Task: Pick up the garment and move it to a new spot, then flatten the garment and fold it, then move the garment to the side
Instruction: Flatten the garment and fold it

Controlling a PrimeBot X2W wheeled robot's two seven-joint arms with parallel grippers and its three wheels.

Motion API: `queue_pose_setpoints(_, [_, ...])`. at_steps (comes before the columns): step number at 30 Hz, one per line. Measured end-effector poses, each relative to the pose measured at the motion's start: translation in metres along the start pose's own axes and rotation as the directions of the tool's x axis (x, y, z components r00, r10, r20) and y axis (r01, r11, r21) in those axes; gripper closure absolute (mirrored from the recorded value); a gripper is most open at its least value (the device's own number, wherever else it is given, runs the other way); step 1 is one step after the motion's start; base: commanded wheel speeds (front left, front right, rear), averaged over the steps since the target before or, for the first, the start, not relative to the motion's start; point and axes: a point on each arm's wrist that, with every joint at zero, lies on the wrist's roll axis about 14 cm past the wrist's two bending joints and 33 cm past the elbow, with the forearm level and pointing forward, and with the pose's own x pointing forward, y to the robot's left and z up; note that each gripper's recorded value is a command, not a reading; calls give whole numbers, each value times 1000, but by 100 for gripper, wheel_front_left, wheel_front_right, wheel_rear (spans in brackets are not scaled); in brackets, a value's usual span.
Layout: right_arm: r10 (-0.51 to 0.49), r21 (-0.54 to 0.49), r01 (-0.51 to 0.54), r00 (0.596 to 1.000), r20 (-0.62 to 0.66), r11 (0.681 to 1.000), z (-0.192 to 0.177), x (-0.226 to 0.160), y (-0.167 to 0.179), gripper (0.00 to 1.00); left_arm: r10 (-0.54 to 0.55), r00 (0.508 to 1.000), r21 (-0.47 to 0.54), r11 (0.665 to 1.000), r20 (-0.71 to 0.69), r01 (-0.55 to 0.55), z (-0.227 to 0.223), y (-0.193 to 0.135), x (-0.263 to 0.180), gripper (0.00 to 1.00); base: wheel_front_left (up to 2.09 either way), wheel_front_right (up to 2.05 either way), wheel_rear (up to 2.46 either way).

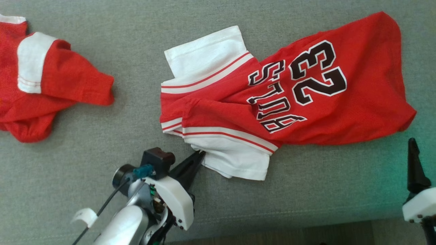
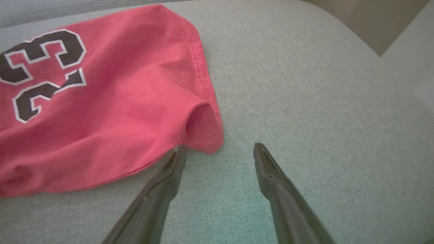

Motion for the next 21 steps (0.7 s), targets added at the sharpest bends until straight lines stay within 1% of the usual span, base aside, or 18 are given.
queue_pose_setpoints(9, [9, -4, -10, 997, -78, 1000, -19, 11, 6, 0, -7, 1000, 4, 1000, 11, 7, 3, 5, 6, 100, 0, 0, 0])
queue_pose_setpoints(21, [-24, -23, 21, 992, -127, 1000, -22, 42, 1, 0, -4, 999, -8, 1000, 51, 5, 13, 14, 17, 100, 0, 0, 0])
